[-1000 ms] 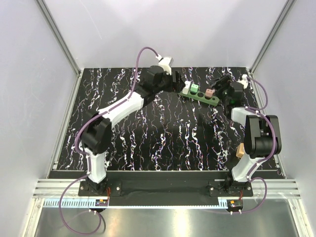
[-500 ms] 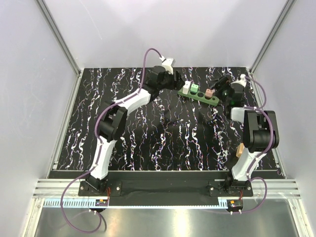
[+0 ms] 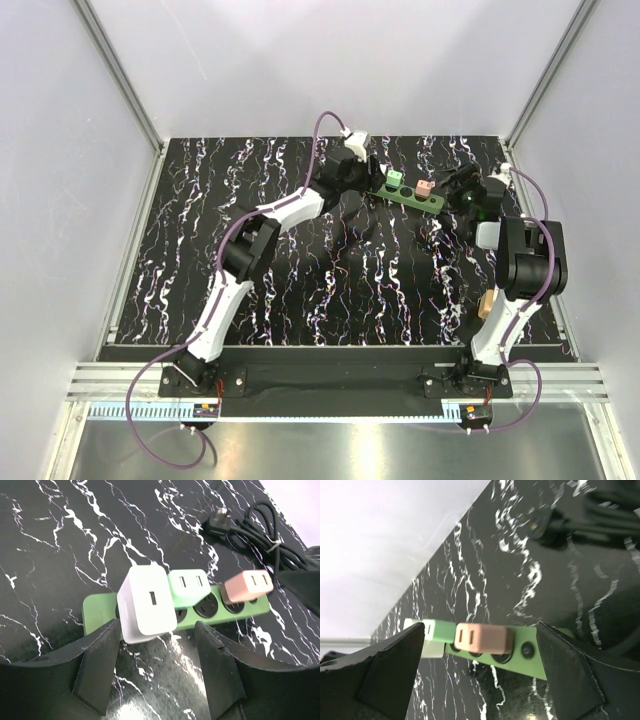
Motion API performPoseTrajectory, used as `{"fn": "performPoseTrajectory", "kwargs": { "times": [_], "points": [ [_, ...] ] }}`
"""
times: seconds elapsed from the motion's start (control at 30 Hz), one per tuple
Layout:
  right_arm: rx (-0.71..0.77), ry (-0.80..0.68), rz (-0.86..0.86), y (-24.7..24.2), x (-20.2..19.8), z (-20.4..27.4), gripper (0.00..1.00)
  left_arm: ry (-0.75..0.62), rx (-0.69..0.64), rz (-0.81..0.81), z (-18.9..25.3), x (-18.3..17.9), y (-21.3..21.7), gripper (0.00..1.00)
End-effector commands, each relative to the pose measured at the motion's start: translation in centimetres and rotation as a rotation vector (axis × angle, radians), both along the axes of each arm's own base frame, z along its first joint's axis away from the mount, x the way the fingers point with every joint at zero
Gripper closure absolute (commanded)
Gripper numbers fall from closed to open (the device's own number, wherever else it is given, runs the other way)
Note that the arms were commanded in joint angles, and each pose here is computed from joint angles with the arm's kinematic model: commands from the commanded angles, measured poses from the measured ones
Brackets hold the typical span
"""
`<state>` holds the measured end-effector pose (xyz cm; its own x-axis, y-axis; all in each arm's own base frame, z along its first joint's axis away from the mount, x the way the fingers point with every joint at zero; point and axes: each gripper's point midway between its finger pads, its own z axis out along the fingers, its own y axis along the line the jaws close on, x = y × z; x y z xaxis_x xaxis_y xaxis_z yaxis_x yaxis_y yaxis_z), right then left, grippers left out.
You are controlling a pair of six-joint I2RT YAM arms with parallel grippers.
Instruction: Pull the plug off the socket
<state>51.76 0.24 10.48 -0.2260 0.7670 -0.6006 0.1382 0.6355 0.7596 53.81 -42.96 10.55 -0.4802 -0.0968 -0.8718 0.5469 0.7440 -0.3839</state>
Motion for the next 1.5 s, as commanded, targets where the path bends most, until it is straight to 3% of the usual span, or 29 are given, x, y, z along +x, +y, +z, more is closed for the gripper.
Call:
{"fn": "performPoseTrajectory", "kwargs": {
  "times": [0.0,0.3,0.6,1.23,1.47],
  "points": [
    [0.063,-0.061,-0.017,-1.3,0.2,0.8,0.00,-0.118,-0.036,0.046,4.2,1.5,-1.2,0.35],
    [0.184,-0.049,0.015,-1.7,1.0,-1.6,0.00,-0.101,-0.064,0.060,3.9,1.9,-1.9,0.40],
    [0.194,-0.048,0.035,-1.4,1.2,-1.8,0.00,-0.076,-0.081,0.052,3.7,1.5,-2.5,0.46],
    [0.205,-0.067,0.049,-1.3,1.2,-1.7,0.00,-0.020,-0.080,0.070,2.8,0.9,-2.5,0.38],
    [0.199,-0.067,0.046,-1.4,1.2,-1.5,0.00,0.079,-0.088,0.071,0.9,0.4,-3.0,0.48]
  ]
}}
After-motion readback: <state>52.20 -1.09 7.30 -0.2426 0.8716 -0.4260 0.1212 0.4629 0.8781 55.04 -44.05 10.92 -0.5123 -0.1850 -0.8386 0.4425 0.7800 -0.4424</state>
